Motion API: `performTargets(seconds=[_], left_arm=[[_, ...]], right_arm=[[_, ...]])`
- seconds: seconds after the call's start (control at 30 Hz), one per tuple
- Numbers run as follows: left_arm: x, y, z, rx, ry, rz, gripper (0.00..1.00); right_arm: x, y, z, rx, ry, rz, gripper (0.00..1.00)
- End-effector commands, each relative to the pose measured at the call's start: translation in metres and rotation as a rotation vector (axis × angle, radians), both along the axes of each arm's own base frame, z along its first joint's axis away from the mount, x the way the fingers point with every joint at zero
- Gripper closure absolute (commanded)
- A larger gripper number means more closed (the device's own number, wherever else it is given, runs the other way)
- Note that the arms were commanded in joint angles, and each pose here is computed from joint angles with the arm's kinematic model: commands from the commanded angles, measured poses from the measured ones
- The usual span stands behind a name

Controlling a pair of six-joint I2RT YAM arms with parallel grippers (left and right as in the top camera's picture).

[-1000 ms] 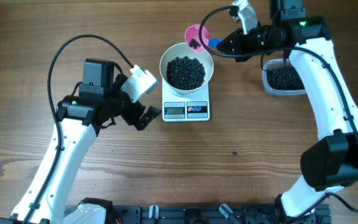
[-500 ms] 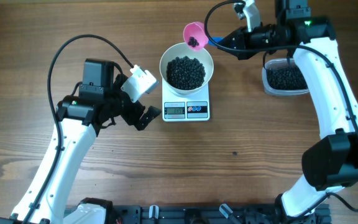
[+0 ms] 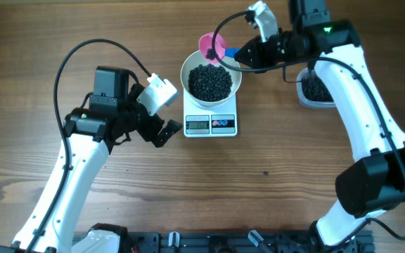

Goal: Scoop item into bowl and weigh 150g on scale
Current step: 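Tip the scoop over the bowl again to top up beans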

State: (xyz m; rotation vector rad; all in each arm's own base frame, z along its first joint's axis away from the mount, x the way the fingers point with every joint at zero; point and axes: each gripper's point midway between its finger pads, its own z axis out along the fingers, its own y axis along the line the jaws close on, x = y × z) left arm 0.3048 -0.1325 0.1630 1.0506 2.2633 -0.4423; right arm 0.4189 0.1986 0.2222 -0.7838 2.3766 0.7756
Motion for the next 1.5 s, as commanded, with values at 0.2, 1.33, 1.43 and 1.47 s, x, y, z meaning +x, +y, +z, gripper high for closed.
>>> performTargets(seconds=[0.2, 1.33, 1.43, 1.47], left_arm=[[-0.002, -0.002, 0.005, -0.003, -0.022, -0.023, 0.0], [-0.002, -0.002, 0.005, -0.003, -0.022, -0.023, 0.0], [-0.002, -0.002, 0.005, -0.003, -0.022, -0.023, 0.0], [-0.002, -0.002, 0.005, -0.003, -0.022, -0.023, 0.0]], right_arm=[[0.007, -0.002, -0.011, -0.11, -0.03, -0.032, 0.96], [0.007, 0.007, -0.018, -0.246, -0.113, 0.004, 0.96], [0.008, 0.008, -0.017, -0.254, -0.124, 0.004, 0.96], [0.008, 0.009, -0.018, -0.269, -0.134, 0.012, 0.96]])
